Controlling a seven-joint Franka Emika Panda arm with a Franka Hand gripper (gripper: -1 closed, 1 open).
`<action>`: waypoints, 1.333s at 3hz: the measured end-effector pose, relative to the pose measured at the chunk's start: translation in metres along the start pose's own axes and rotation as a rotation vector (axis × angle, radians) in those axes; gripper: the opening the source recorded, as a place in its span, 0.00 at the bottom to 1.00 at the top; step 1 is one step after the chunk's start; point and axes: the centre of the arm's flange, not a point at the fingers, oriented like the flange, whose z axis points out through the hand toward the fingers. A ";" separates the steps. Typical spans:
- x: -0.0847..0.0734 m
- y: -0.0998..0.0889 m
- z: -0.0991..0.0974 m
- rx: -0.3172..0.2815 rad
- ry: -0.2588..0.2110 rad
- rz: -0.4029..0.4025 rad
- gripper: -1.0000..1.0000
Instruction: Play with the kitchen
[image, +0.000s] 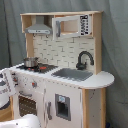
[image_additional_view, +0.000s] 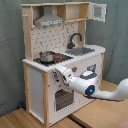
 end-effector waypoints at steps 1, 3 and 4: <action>0.000 0.000 0.000 0.001 0.002 0.000 1.00; 0.031 -0.006 -0.077 -0.024 0.031 -0.101 1.00; 0.037 -0.004 -0.104 -0.039 0.034 -0.033 1.00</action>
